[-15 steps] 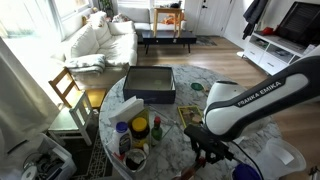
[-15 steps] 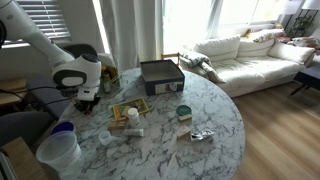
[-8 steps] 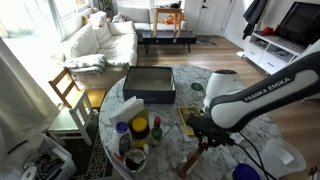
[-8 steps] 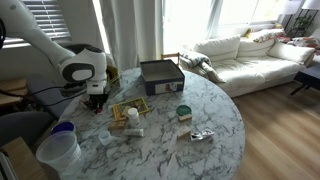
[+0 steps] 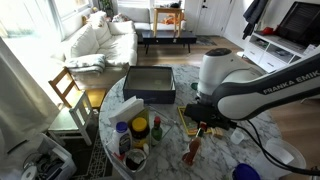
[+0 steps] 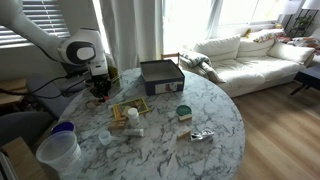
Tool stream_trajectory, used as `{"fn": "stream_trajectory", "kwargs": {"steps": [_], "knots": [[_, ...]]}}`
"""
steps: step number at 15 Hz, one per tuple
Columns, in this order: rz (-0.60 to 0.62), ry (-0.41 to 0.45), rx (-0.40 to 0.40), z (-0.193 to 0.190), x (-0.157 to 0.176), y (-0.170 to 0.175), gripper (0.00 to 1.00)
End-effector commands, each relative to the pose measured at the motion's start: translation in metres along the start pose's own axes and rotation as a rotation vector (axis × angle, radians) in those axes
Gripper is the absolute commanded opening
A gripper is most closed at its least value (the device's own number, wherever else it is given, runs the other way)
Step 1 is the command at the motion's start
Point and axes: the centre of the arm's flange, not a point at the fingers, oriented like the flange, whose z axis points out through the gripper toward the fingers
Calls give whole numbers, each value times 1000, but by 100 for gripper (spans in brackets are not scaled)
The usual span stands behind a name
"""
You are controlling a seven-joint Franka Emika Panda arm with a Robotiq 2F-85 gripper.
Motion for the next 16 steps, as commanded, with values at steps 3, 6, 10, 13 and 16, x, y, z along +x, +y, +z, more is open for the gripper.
{"fn": "stream_trajectory", "kwargs": {"steps": [3, 6, 10, 13, 16], "knots": [[-100, 117, -1, -29, -20, -3, 8], [-129, 172, 17, -29, -31, -6, 8], [-147, 249, 65, -38, -41, -6, 8], [-168, 295, 119, -46, -45, -7, 8], [-200, 335, 172, -52, -48, -11, 8]]}}
